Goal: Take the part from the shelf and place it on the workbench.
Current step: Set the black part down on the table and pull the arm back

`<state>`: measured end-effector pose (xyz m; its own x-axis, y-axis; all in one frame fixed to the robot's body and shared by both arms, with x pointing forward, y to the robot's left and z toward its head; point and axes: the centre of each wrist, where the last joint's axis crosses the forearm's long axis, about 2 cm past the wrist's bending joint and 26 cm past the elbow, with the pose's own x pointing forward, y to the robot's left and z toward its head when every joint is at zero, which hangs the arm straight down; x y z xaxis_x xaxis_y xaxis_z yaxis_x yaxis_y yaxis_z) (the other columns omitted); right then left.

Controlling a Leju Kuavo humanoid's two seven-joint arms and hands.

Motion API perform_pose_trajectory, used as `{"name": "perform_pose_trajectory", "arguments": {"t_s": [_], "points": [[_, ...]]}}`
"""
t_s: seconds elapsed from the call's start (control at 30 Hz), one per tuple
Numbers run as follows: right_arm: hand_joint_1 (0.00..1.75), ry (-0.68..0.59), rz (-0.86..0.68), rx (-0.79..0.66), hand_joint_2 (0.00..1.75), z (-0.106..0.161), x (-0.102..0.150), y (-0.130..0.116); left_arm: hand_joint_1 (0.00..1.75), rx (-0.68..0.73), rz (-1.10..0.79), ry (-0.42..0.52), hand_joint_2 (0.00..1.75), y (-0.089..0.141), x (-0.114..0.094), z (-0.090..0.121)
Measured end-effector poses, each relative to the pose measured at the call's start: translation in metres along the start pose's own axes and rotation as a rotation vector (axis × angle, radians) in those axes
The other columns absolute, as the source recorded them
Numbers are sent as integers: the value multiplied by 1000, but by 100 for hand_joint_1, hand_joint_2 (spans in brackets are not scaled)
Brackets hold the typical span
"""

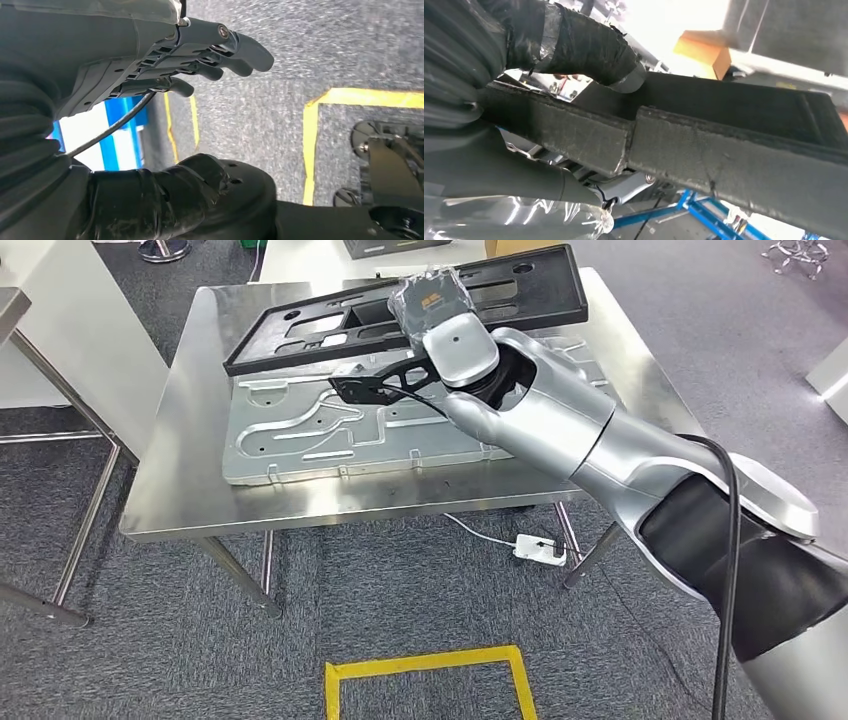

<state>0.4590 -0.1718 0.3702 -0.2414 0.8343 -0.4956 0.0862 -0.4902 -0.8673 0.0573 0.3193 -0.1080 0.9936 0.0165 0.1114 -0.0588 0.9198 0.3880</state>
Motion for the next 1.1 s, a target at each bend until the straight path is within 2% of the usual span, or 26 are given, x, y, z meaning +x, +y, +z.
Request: {"name": "perform_pose_trajectory", "arguments": {"t_s": [0.43,1.1], "points": [[175,46,2,19,175,0,0,12,0,9,-5,5,175,-2,0,1],[175,115,-38,47,175,4,-21,26,0,28,-29,-31,175,-2,1,1]]}}
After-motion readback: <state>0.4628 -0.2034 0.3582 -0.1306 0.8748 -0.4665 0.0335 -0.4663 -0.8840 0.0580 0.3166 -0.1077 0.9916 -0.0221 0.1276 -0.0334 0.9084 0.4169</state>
